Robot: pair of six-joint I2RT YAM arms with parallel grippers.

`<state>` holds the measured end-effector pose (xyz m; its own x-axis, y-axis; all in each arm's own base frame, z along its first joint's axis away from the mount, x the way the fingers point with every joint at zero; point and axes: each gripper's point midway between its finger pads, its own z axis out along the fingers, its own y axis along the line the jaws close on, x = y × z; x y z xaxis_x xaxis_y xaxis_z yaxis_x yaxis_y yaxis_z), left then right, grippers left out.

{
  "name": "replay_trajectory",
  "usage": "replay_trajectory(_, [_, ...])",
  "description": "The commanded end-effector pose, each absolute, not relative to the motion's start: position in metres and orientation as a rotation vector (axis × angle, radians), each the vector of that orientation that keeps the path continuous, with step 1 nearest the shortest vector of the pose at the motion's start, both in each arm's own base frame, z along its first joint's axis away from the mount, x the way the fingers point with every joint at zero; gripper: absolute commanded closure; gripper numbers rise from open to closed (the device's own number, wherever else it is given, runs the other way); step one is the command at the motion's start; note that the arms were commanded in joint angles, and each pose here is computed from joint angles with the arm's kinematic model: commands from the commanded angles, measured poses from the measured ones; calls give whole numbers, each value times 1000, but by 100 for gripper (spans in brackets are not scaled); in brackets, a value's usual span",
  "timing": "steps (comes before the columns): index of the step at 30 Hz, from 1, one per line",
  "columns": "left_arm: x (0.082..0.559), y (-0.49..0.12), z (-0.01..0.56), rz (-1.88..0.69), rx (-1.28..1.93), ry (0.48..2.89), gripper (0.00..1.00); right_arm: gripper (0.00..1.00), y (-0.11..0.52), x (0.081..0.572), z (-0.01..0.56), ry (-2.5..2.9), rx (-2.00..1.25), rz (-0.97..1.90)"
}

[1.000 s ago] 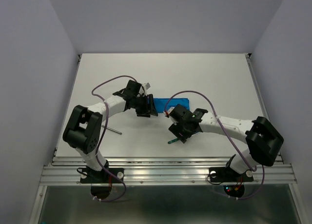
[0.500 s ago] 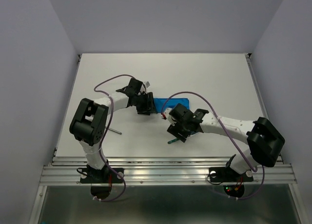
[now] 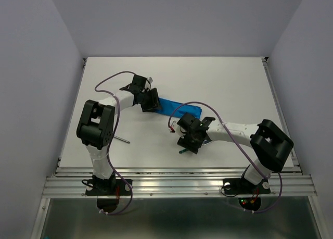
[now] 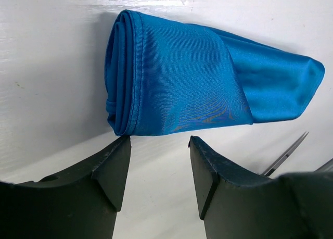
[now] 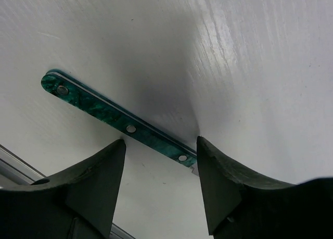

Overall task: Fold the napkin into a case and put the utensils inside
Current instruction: Pick up the knife from the center of the board.

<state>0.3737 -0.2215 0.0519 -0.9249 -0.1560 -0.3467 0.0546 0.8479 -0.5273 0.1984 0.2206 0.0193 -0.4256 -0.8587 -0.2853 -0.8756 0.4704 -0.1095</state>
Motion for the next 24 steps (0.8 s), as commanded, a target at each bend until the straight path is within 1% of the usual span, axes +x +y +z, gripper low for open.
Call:
replay_trajectory(1, [389,-221,65,-758,-63,2610,41,41,227,195,7,2426,-1516,119])
replay_trajectory(2, [393,-221,66,-756,-64,2603,41,45,227,195,6,2429,-1518,120])
replay_trajectory(3, [395,-219,67,-749,-70,2603,41,54,228,195,5,2431,-1518,121])
replay_trajectory(4, [396,-219,67,-746,-75,2600,41,58,228,195,4,2435,-1515,121])
replay_trajectory(5, [401,-215,72,-739,-88,2585,41,66,230,197,4,2435,-1512,122])
replay_trajectory(8, [406,-205,83,-719,-108,2555,41,74,236,200,4,2431,-1500,130])
replay_trajectory(10, [405,-198,89,-692,-118,2557,41,77,238,203,5,2421,-1496,133])
replay_trajectory(14, [403,-181,114,-654,-134,2507,41,86,248,215,16,2375,-1471,127])
replay_trajectory(15, [403,-176,115,-649,-145,2501,41,91,251,221,21,2356,-1457,117])
replay_trajectory(18, [405,-170,125,-645,-158,2477,41,93,257,228,31,2318,-1435,120])
replay_trajectory(22, [410,-159,122,-633,-174,2488,41,94,260,246,53,2253,-1364,86])
replay_trajectory(23, [412,-158,121,-636,-173,2490,41,97,260,248,56,2242,-1358,78])
replay_trajectory(24, [413,-158,120,-637,-175,2493,41,98,257,254,59,2239,-1340,58])
